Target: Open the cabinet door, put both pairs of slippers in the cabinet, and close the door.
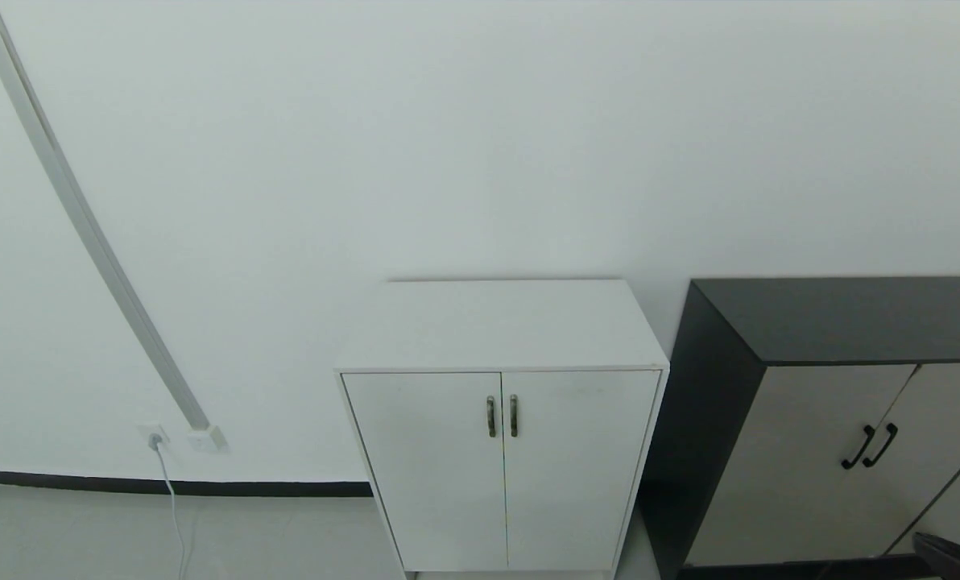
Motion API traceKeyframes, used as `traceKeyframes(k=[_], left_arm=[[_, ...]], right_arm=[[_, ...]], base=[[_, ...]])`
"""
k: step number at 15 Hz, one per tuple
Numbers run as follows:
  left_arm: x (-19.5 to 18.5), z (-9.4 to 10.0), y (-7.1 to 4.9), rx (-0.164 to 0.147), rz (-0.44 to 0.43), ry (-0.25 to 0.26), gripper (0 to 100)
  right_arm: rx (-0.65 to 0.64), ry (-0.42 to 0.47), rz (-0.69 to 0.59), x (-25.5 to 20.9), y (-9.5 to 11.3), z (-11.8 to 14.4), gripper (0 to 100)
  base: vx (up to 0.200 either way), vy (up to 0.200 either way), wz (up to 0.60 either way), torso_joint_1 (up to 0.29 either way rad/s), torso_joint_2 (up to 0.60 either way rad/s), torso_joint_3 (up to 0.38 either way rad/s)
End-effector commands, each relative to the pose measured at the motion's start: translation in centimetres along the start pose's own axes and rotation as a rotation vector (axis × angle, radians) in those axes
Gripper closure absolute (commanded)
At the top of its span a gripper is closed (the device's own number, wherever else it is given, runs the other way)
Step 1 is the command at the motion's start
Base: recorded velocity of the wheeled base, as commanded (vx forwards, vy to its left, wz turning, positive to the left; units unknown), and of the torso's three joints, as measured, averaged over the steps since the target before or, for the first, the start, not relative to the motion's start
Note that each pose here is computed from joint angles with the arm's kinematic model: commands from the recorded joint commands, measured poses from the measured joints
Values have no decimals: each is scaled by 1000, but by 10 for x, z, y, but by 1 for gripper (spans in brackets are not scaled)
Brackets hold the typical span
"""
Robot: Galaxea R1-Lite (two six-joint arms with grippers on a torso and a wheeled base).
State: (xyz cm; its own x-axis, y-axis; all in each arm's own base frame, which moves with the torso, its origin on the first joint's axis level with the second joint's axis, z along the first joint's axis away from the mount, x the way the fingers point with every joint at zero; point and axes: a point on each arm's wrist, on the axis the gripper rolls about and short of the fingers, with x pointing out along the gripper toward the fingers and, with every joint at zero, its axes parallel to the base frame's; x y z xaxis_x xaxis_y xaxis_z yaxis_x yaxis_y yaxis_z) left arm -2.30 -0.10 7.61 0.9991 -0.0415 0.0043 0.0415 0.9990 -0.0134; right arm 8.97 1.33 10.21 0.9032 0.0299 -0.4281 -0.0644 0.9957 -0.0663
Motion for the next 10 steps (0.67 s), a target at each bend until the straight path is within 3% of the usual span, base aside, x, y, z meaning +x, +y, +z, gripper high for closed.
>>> traceKeyframes(k=[1,5,10], left_arm=[[0,0,0,-2,0,1,100],[0,0,0,0,2,1,100],[0,0,0,0,0,1,100]], right_arm=[[7,-100,23,-32,-3,-11,100],[2,-93,58,-59,-6,-44,100],[-22,-130,165,-70,-6,-60,100]], base=[[0,0,0,0,0,0],[0,0,0,0,0,0],[0,0,0,0,0,0]])
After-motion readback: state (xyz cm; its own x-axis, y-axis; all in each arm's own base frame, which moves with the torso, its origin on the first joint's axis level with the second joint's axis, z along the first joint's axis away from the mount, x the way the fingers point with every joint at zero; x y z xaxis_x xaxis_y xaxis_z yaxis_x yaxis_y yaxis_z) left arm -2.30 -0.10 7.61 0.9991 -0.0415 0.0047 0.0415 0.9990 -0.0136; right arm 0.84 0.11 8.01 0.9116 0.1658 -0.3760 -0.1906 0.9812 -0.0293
